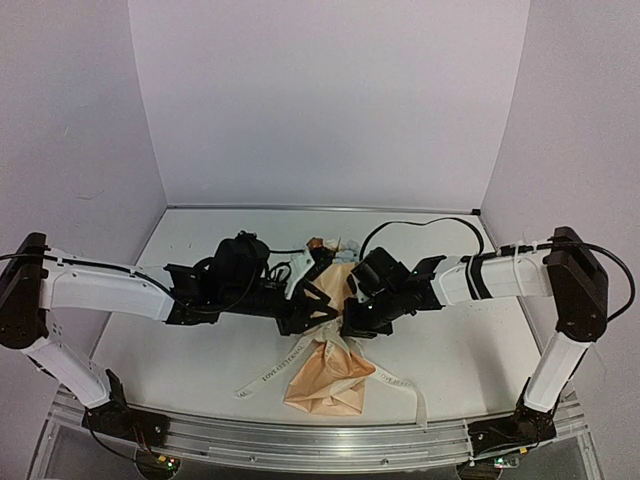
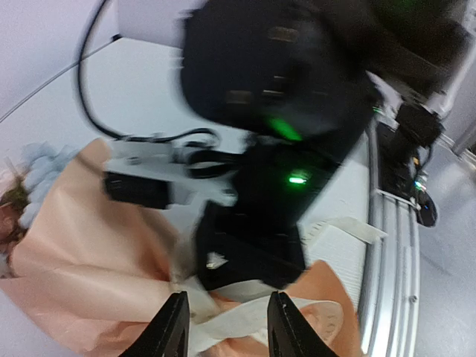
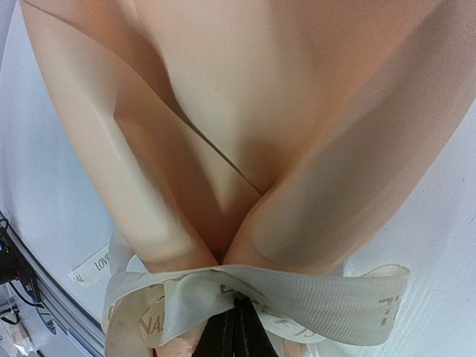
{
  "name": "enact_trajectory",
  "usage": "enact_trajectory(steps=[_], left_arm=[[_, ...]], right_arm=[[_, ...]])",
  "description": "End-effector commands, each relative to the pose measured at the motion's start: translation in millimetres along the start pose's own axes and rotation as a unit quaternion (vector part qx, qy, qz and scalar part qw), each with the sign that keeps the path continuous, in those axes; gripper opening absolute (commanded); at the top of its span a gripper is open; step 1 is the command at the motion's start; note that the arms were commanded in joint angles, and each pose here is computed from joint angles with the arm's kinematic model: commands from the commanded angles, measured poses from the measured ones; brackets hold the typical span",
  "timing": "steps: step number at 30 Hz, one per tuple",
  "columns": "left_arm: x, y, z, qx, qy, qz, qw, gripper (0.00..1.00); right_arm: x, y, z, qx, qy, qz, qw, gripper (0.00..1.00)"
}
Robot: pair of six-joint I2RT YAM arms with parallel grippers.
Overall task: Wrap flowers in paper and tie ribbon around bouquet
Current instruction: Cross the half-tied ribbon over the folded bouquet.
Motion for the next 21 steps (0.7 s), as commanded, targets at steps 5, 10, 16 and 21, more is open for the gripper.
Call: enact_trajectory(steps=[5,10,16,21], left_arm=[[-15,36,-32,-0.011,0.057,0.031,0.998,0.35],[-25,29,-40,-0.046,0.089,0.026,0.995,0.36],[-44,28,-48,-0.057,0.134,0.023,0.989,0.34],[-53,31,-56,-0.057,0.155,0.02,0.986,0.3]], right_arm=[[5,0,16,0.008,-0.044,0.023,0.999,0.0],[1,-3,16,0.01,-0.04,0.032,0.999,0.0],[-1,-2,19,0.015,-0.036,0.049,0.998,0.0],[0,1,20,0.02,-0.035,0.053,0.998,0.0]])
Point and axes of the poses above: each gripper's point midway between its finger pads, its own z axis back along the fingers, its own y axis along the line the jaws close on, x = y × z, the point moved 3 cm from there along z, back along the fingers, and after that the axes turned 15 degrees about -z, right-handed, at the moved point
